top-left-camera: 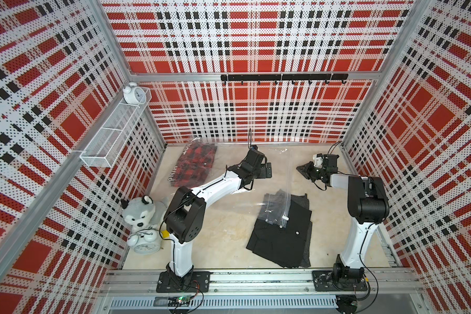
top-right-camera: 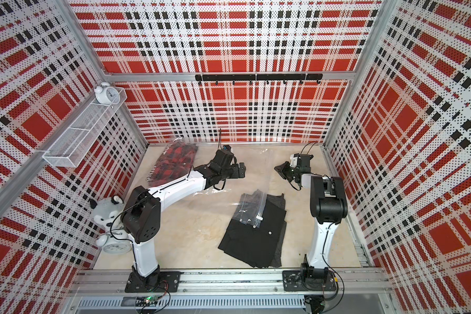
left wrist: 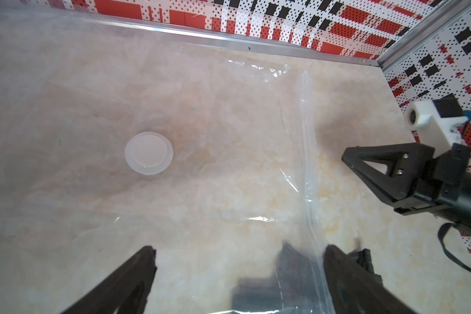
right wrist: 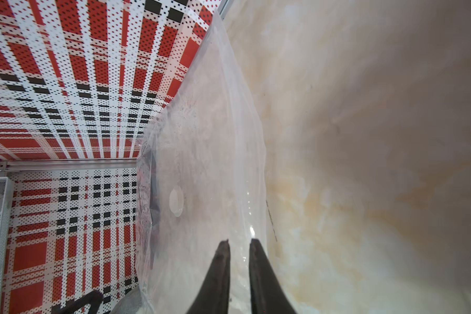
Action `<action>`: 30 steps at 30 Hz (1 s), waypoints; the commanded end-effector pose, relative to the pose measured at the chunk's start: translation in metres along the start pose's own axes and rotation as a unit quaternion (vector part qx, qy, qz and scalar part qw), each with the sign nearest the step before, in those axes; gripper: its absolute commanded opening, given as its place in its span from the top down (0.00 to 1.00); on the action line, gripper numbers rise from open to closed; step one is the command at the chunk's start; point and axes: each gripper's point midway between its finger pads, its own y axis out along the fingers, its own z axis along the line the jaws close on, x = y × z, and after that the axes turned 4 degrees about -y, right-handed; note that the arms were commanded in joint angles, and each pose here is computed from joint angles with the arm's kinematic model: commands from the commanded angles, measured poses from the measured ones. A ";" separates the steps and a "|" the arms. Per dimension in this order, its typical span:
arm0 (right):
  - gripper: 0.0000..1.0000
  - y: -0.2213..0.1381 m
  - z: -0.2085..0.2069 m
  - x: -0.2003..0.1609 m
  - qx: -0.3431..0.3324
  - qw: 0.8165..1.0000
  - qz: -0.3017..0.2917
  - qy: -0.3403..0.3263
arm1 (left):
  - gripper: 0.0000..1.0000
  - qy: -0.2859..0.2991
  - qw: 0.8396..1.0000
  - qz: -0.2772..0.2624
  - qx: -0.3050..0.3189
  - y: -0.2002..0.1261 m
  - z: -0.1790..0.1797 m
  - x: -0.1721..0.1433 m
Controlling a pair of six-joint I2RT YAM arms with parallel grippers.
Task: Place the folded shirt into the vacuum bag
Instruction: Open the vacuum bag at the center of the board.
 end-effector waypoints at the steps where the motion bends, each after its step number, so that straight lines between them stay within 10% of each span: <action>1: 0.80 0.016 -0.016 -0.010 -0.019 1.000 0.024 0.004 | 0.01 -0.009 1.000 -0.006 -0.004 0.005 0.006 0.003; 17: 0.76 0.051 -0.023 -0.026 -0.024 0.998 0.062 0.006 | 0.02 -0.016 1.000 -0.003 -0.005 0.011 0.016 0.004; 30: 0.44 0.044 -0.030 -0.101 -0.028 0.990 0.136 -0.011 | 0.02 0.017 0.999 0.010 -0.030 0.014 -0.020 -0.014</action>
